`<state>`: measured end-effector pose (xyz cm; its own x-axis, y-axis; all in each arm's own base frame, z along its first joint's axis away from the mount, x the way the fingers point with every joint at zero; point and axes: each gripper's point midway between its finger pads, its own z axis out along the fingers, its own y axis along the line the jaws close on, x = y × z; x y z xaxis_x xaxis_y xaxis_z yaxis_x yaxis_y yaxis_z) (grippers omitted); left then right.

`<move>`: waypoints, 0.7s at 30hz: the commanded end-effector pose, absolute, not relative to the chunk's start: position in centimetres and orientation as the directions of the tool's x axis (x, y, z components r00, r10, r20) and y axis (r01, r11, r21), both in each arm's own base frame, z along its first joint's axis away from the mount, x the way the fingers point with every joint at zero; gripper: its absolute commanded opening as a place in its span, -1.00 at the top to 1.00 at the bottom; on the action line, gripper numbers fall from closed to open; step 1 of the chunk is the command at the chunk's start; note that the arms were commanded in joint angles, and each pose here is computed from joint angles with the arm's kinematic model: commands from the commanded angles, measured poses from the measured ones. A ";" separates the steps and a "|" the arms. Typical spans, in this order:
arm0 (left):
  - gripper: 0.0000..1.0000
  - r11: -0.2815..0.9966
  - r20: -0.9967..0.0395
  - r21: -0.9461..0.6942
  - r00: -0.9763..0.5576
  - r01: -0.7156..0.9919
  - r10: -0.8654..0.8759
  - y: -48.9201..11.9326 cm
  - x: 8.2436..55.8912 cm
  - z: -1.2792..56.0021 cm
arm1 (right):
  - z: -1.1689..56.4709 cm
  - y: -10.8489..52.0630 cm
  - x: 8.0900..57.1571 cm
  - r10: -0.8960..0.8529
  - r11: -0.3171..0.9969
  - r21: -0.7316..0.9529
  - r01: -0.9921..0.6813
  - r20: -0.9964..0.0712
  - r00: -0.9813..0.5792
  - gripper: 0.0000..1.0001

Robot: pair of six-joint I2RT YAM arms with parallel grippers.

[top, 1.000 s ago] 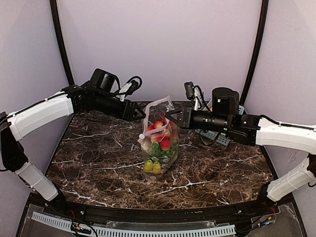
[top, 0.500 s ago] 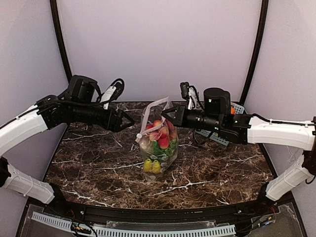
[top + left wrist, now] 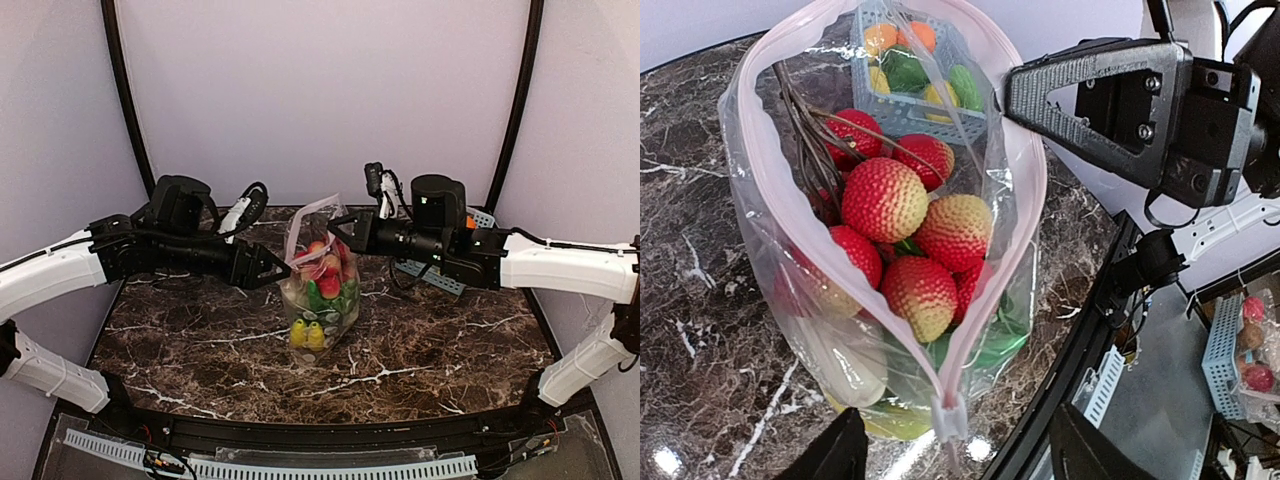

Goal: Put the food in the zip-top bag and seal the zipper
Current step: Pass from the right arm to the left

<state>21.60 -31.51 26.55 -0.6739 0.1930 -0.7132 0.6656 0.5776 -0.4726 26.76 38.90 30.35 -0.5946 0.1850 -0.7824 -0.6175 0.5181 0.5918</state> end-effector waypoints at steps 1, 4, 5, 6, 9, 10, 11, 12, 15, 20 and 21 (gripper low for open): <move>-0.21 0.549 -0.730 -0.487 -0.662 0.679 0.170 -32.3 21.7 27.8 | 31.9 39.3 27.0 0.203 0.515 0.573 -0.637 -0.804 -0.559 1.00; -0.14 0.568 -0.714 -0.484 -0.675 0.666 0.184 -32.3 21.8 27.0 | 31.9 39.2 27.0 0.201 0.520 0.568 -0.637 -0.807 -0.555 1.00; -0.09 0.571 -0.708 -0.484 -0.680 0.663 0.190 -32.3 21.8 26.7 | 31.8 39.2 27.1 0.201 0.523 0.568 -0.636 -0.807 -0.555 1.00; -0.07 0.574 -0.703 -0.484 -0.684 0.661 0.195 -32.3 21.8 26.5 | 31.9 39.1 27.1 0.203 0.524 0.567 -0.636 -0.808 -0.553 1.00; 0.09 0.577 -0.694 -0.483 -0.690 0.659 0.207 -32.4 21.7 26.1 | 31.9 39.1 27.1 0.202 0.524 0.566 -0.636 -0.808 -0.553 1.00; 0.11 0.580 -0.694 -0.480 -0.689 0.658 0.207 -32.4 21.8 26.0 | 31.9 39.1 27.1 0.201 0.524 0.566 -0.636 -0.808 -0.554 1.00; 0.20 0.584 -0.697 -0.476 -0.687 0.657 0.205 -32.3 21.8 26.1 | 31.9 39.1 27.1 0.199 0.525 0.566 -0.635 -0.807 -0.555 1.00; 0.24 0.586 -0.700 -0.473 -0.685 0.657 0.203 -32.3 21.9 26.1 | 31.8 39.1 27.1 0.198 0.526 0.567 -0.634 -0.807 -0.557 1.00; 0.48 0.593 -0.708 -0.466 -0.679 0.657 0.196 -32.2 22.1 26.3 | 31.5 39.0 27.0 0.191 0.530 0.566 -0.631 -0.805 -0.561 1.00; 0.63 0.589 -0.713 -0.461 -0.672 0.664 0.199 -32.3 22.2 26.4 | 31.3 38.7 26.8 0.185 0.539 0.564 -0.626 -0.804 -0.565 1.00; 0.71 0.588 -0.715 -0.460 -0.670 0.665 0.199 -32.3 22.2 26.5 | 31.3 38.6 26.8 0.180 0.542 0.560 -0.626 -0.805 -0.565 1.00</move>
<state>22.15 -32.28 25.08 -0.6911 0.2083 -0.6921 0.6506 0.5962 -0.4703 26.92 38.80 30.17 -0.5859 0.1730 -0.7917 -0.6187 0.5355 0.5749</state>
